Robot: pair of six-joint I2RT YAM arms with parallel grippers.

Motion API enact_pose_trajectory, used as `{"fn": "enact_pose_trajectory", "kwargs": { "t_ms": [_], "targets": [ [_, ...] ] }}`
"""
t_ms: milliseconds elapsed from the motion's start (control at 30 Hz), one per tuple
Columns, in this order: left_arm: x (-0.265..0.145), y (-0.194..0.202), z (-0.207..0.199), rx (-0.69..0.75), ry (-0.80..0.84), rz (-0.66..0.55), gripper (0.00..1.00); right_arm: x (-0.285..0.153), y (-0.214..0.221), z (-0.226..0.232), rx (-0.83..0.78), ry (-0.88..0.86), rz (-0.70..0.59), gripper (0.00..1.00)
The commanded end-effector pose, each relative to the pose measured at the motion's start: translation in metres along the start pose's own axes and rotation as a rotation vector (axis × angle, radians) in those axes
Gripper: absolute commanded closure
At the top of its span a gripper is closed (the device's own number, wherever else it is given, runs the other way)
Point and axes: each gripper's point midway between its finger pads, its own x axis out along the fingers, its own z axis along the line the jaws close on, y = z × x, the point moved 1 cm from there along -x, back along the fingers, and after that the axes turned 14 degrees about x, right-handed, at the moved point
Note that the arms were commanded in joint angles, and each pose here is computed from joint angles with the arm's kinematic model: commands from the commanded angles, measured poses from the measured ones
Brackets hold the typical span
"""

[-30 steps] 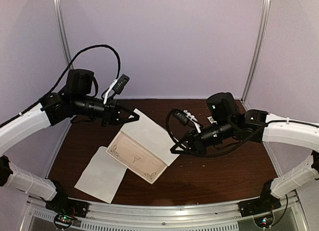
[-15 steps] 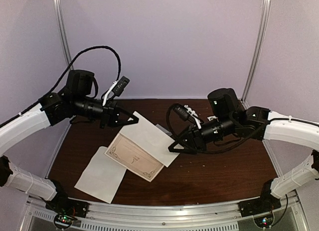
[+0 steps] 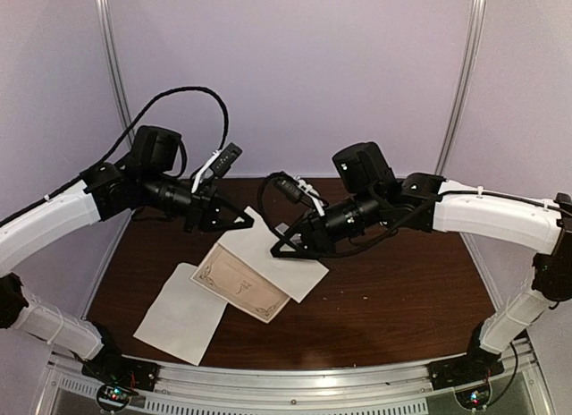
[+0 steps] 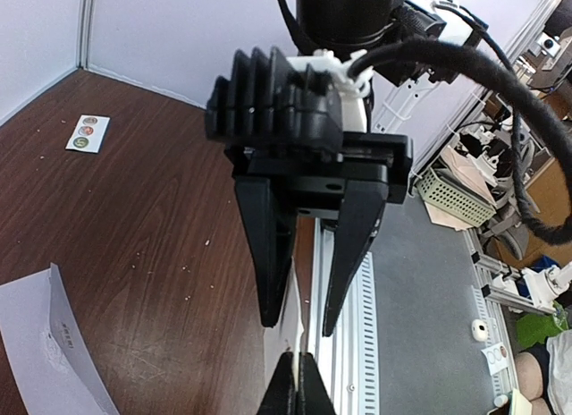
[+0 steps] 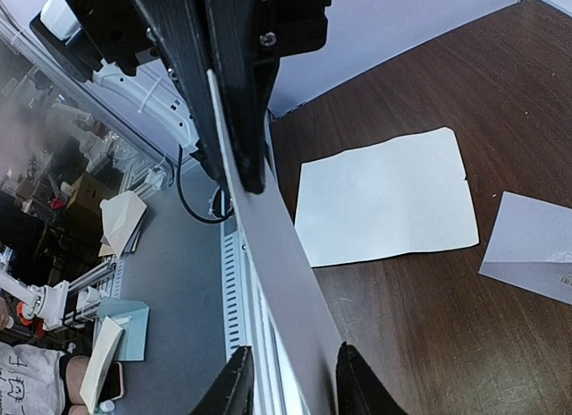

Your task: Place the letter into the envelope and seal it

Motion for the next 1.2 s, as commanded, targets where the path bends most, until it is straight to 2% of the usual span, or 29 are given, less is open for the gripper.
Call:
{"fn": "enact_pose_trajectory", "kwargs": {
  "t_ms": [0, 100, 200, 300, 433, 567, 700, 833, 967, 1067, 1167],
  "targets": [
    [0.000, -0.012, 0.000, 0.047, 0.015, -0.024, 1.00, -0.002, -0.005, 0.014, -0.026, -0.042, 0.002, 0.72],
    [0.000, -0.015, 0.001, 0.054, 0.015, -0.037, 1.00, 0.000, -0.002, 0.011, -0.020, -0.039, 0.006, 0.82],
    [0.001, -0.019, 0.002, 0.057, 0.016, -0.050, 1.00, -0.001, -0.002, 0.009, -0.016, -0.025, -0.003, 1.00],
    [0.000, -0.023, 0.006, 0.056, -0.012, -0.065, 0.97, -0.006, -0.007, 0.005, -0.014, 0.012, -0.050, 1.00],
    [-0.009, -0.036, 0.022, 0.044, -0.152, -0.121, 0.66, -0.021, -0.022, -0.010, 0.017, 0.101, -0.166, 1.00],
    [-0.029, -0.052, 0.042, 0.055, -0.347, -0.196, 0.49, -0.043, -0.049, -0.011, 0.018, 0.102, -0.312, 1.00],
    [-0.050, -0.073, 0.053, 0.090, -0.438, -0.279, 0.36, -0.066, -0.079, 0.001, -0.030, 0.070, -0.422, 1.00],
    [-0.070, -0.079, 0.069, 0.107, -0.525, -0.285, 0.29, -0.078, -0.094, 0.006, -0.069, 0.082, -0.444, 1.00],
    [-0.089, -0.067, 0.086, 0.065, -0.598, -0.301, 0.25, -0.088, -0.106, 0.011, -0.079, 0.074, -0.473, 1.00],
    [-0.095, -0.057, 0.082, 0.041, -0.612, -0.303, 0.22, -0.101, -0.106, 0.025, -0.103, 0.052, -0.509, 1.00],
    [-0.103, -0.061, 0.068, 0.021, -0.596, -0.390, 0.20, -0.120, -0.106, 0.036, -0.126, 0.046, -0.590, 1.00]
  ]
}}
